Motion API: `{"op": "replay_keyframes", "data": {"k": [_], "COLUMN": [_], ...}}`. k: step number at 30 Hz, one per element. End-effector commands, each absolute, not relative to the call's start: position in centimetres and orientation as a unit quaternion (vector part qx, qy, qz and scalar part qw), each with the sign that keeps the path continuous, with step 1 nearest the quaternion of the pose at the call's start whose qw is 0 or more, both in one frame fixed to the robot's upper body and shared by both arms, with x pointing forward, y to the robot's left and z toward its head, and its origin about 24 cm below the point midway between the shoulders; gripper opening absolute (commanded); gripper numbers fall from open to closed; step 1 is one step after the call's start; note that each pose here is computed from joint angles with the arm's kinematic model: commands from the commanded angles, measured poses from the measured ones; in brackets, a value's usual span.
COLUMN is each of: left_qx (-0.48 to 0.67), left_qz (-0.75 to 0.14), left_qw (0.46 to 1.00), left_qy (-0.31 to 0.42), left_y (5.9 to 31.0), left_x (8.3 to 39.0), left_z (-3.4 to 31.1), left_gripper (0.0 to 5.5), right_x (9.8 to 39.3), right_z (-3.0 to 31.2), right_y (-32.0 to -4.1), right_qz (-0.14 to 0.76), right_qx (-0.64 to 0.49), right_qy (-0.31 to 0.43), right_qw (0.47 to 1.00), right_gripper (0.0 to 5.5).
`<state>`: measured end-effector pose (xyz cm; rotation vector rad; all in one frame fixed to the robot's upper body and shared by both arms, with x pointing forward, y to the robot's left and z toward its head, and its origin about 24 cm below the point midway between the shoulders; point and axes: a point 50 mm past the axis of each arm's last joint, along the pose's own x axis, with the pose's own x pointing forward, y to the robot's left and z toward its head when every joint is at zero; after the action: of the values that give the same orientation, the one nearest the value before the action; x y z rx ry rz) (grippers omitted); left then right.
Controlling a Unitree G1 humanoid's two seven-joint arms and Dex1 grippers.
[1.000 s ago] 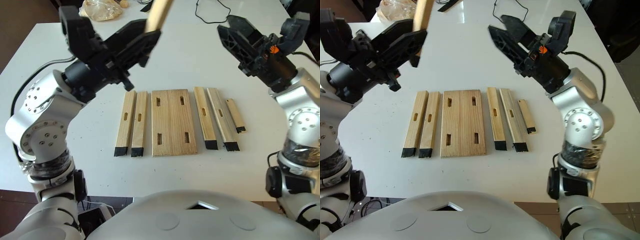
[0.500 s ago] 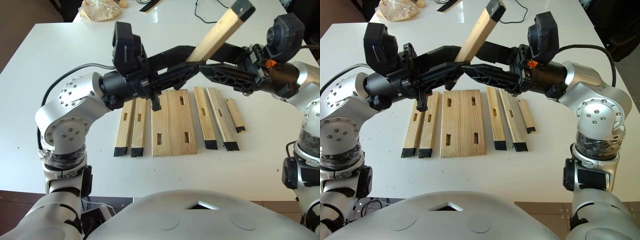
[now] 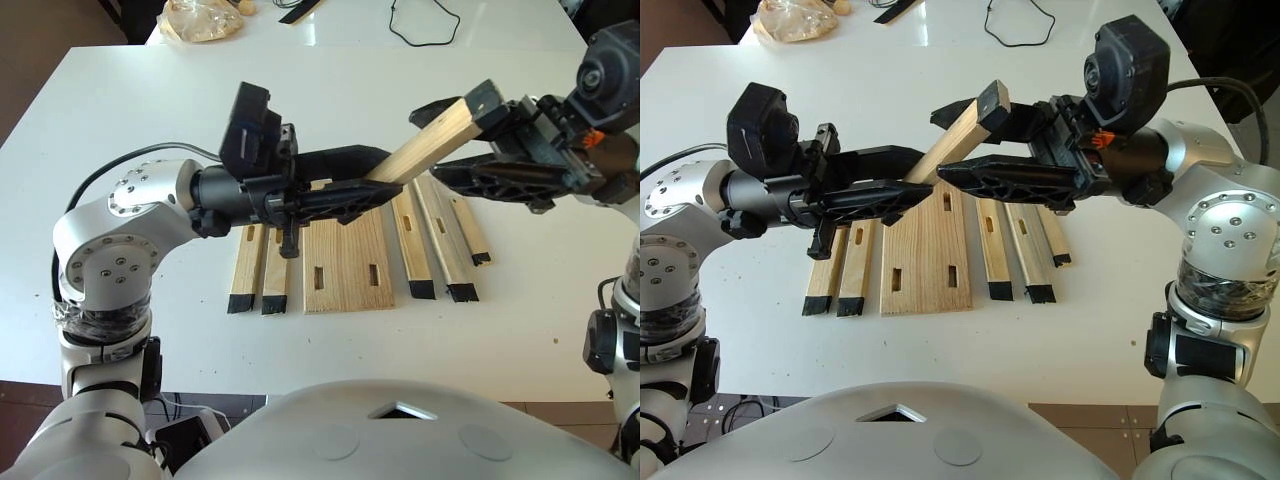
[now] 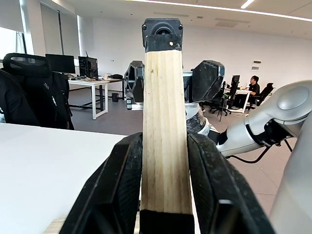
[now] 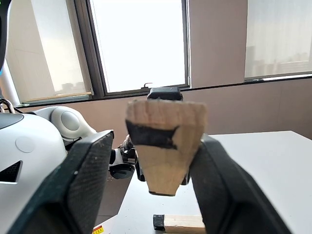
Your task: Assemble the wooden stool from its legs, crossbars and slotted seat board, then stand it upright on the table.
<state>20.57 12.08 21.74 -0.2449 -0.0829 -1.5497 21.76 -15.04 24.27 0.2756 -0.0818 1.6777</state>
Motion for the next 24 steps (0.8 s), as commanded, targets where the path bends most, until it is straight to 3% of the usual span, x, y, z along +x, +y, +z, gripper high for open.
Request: {"op": "replay_keyframes", "data": {"k": [1, 8, 18, 24], "left_qx": [-0.107, -0.077, -0.031, -0.025], "left_qz": [-0.690, -0.672, -0.651, -0.638], "left_qw": [0.715, 0.735, 0.756, 0.765], "left_qy": [-0.042, -0.044, -0.069, -0.083], "left_y": [12.1, 12.2, 11.6, 11.9], "left_x": [20.7, 21.0, 21.1, 21.6], "left_z": [22.2, 21.6, 20.8, 21.3], "left_gripper": [1.31, 1.31, 1.31, 1.31], "right_x": [21.4, 21.1, 21.6, 22.0], "right_z": [24.0, 23.4, 22.7, 21.7], "right_y": [-14.6, -14.3, -14.4, -14.9], "right_qz": [0.752, 0.755, 0.741, 0.726], "right_qx": [0.106, 0.108, 0.088, 0.045], "right_qy": [-0.029, -0.016, -0.002, 0.011], "right_qw": [0.650, 0.646, 0.666, 0.686], "right_gripper": [2.63, 2.63, 1.41, 1.31]}}
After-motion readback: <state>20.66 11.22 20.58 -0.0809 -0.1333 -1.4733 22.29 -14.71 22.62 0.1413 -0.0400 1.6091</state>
